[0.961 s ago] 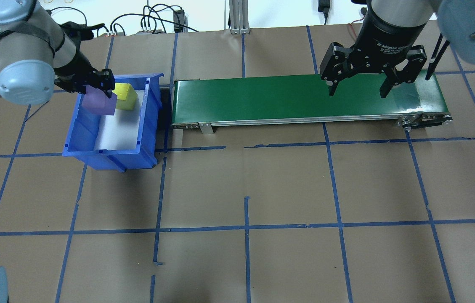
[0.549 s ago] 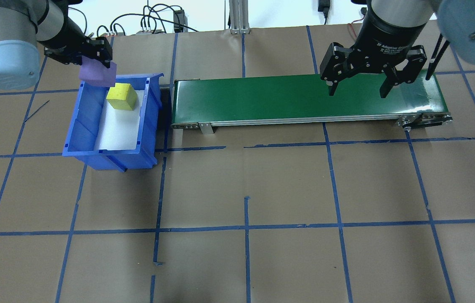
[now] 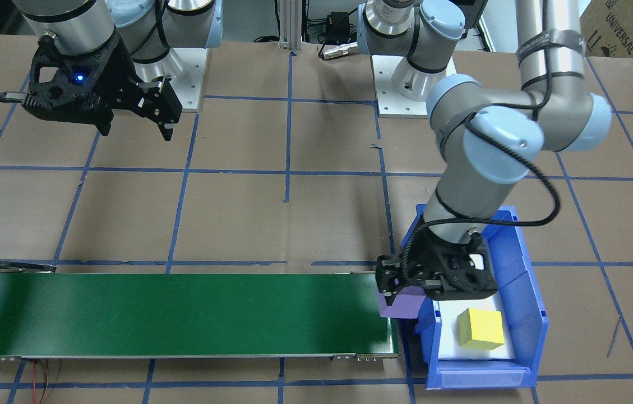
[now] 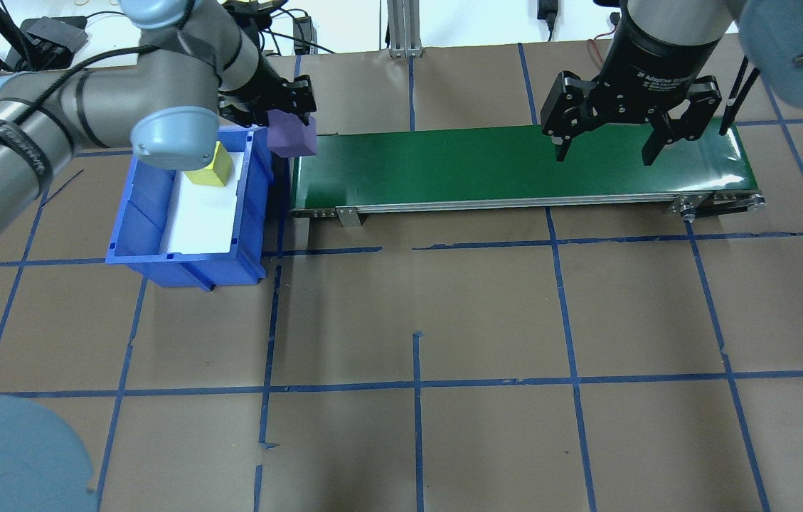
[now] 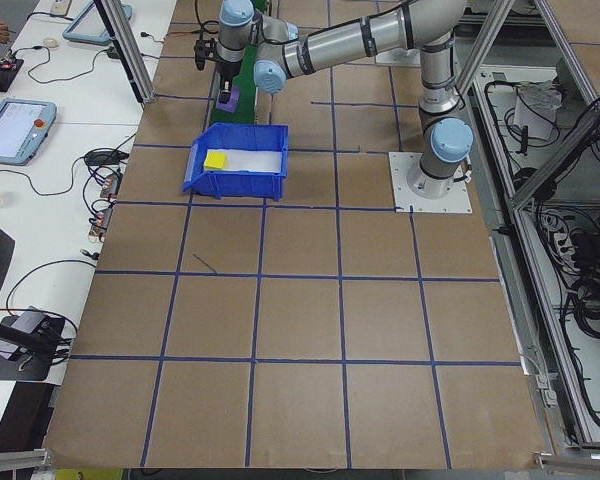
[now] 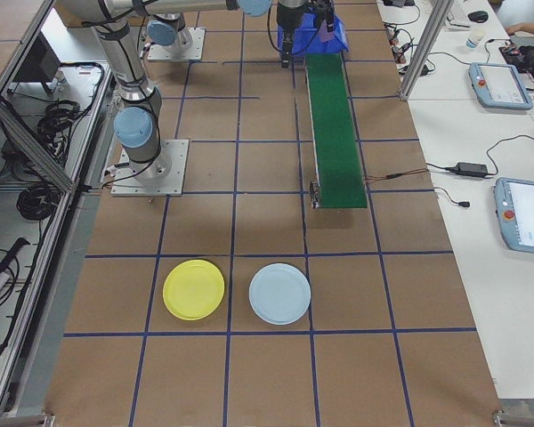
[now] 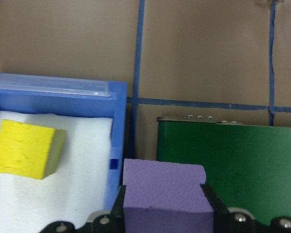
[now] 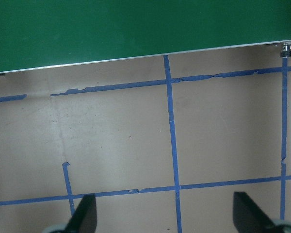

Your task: Move block left to right into plate

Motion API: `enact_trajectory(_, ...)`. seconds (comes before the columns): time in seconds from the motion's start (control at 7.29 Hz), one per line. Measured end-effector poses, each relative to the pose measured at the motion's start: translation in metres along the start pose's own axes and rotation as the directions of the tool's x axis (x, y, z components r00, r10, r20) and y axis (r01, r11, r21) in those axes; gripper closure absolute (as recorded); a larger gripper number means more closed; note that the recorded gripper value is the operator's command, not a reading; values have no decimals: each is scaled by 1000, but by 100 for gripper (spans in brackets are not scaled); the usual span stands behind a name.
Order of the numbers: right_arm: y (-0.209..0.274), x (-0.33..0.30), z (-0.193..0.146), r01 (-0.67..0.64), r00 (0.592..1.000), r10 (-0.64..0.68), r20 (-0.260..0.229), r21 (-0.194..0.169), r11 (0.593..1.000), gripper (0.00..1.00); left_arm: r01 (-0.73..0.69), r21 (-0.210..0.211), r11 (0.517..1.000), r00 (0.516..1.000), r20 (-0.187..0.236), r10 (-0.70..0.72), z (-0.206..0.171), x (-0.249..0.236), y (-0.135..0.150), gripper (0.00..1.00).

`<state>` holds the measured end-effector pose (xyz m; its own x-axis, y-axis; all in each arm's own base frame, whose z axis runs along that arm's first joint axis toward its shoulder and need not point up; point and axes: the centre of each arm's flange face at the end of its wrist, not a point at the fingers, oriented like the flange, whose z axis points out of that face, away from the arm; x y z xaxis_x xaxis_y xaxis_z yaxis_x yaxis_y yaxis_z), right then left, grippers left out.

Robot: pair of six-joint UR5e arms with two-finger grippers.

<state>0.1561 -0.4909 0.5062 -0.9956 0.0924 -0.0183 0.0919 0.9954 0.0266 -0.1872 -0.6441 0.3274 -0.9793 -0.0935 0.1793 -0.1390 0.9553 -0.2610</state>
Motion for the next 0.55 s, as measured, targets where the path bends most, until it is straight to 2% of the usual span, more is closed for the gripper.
enact_trajectory(0.27, 0, 0, 0, 0, 1000, 0, 0, 0, 1000, 0, 35, -20, 999, 999, -21, -35, 26, 18, 8, 11)
enact_trajectory(0.41, 0, 0, 0, 1, 1000, -1, -2, 0, 1000, 0, 62, -37, 997, 997, -32, -63, 33, 21, 12, 0)
enact_trajectory(0.55, 0, 1, 0, 1, 1000, -1, -3, -1, 1000, 0, 79, -52, 996, 996, -35, -81, 39, 21, 14, 0)
